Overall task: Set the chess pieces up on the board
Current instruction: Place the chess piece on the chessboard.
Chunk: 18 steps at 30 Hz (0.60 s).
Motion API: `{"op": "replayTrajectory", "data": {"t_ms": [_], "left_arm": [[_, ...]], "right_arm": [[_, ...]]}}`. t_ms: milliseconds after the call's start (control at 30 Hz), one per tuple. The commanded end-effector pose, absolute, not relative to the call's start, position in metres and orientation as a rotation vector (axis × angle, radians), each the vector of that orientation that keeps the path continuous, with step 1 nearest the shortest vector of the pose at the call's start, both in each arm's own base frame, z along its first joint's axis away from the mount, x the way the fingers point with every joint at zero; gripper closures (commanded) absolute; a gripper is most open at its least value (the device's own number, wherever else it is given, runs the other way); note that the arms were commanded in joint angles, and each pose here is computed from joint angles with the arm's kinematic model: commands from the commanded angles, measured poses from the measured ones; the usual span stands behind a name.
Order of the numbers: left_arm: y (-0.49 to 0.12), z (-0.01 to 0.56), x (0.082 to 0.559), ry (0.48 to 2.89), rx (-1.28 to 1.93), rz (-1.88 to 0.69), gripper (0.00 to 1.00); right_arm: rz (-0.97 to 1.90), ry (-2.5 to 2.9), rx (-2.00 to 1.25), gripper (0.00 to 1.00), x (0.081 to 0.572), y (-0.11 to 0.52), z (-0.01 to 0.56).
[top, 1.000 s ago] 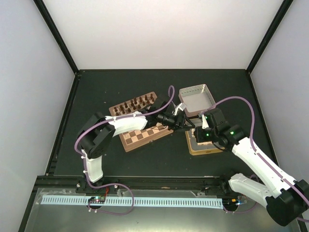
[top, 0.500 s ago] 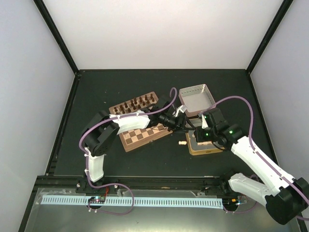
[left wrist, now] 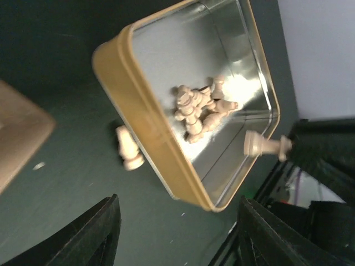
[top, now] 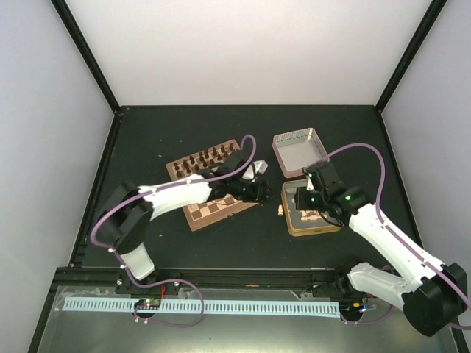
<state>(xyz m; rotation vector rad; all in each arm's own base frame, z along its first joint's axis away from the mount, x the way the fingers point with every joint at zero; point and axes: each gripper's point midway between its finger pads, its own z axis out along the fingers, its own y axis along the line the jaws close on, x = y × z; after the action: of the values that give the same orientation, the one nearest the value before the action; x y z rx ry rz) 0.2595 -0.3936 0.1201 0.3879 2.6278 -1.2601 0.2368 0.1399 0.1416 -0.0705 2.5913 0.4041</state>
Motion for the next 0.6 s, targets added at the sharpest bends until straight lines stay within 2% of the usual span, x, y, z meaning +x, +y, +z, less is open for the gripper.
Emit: {"op": "replayTrajectory", "data": {"t_ms": [0, 300, 400, 567], "left_arm": [[-0.348, 0.140, 0.262, 2.524, 0.405, -0.997, 0.41], [-0.198, 0.207, 0.262, 2.248, 0.105, -0.421, 0.37], [-0.151, 0.237, 0.250, 2.105, 0.005, -0.343, 0.34], [-0.099, 0.279, 0.221, 1.875, -0.066, -0.362, 0.30]], "right_arm": [[0.553, 2.544, -0.087, 0.98, 0.245, 0.166, 0.155], [0.564, 2.576, -0.274, 0.98, 0.251, 0.242, 0.156], [0.546, 2.577, -0.376, 0.98, 0.249, 0.278, 0.156], [0.460, 2.574, -0.545, 0.98, 0.242, 0.341, 0.148]]}}
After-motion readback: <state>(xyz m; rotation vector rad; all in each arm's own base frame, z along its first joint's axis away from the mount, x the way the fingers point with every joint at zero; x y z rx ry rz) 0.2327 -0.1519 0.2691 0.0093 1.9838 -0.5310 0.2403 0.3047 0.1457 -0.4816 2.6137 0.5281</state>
